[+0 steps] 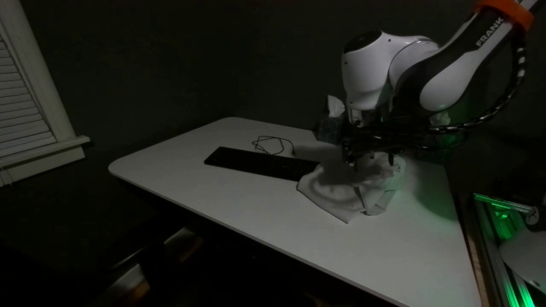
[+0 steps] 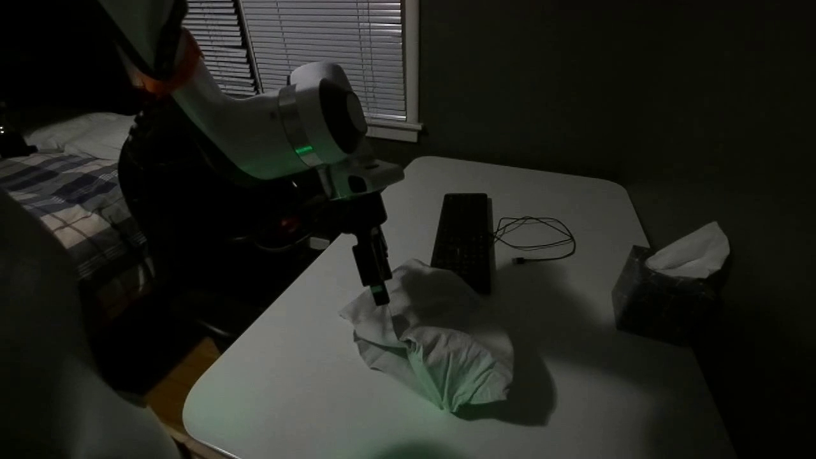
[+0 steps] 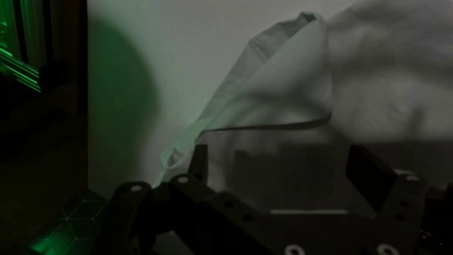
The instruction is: Use the white cloth to cover the right side of the keyboard
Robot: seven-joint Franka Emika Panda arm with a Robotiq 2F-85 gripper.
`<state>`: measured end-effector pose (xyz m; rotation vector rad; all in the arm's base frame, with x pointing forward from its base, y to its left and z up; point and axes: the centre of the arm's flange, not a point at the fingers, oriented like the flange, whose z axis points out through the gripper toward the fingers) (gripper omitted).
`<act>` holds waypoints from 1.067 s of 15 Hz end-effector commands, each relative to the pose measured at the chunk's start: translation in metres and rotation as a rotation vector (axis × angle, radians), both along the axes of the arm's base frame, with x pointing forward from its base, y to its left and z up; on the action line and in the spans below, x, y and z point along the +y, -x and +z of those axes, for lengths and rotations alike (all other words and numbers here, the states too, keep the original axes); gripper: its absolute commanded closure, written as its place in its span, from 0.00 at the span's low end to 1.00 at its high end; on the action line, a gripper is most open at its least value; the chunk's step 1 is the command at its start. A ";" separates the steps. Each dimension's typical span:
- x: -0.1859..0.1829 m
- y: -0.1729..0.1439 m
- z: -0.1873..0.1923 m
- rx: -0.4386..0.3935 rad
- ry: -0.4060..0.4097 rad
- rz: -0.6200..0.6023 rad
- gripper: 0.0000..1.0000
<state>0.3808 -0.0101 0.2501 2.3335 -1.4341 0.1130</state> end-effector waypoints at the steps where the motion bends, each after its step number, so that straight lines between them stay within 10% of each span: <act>1: 0.008 -0.005 -0.013 0.027 -0.025 -0.021 0.00; 13: 0.018 -0.027 -0.064 0.030 0.040 -0.121 0.00; 16: 0.014 -0.032 -0.073 0.015 0.072 -0.124 0.20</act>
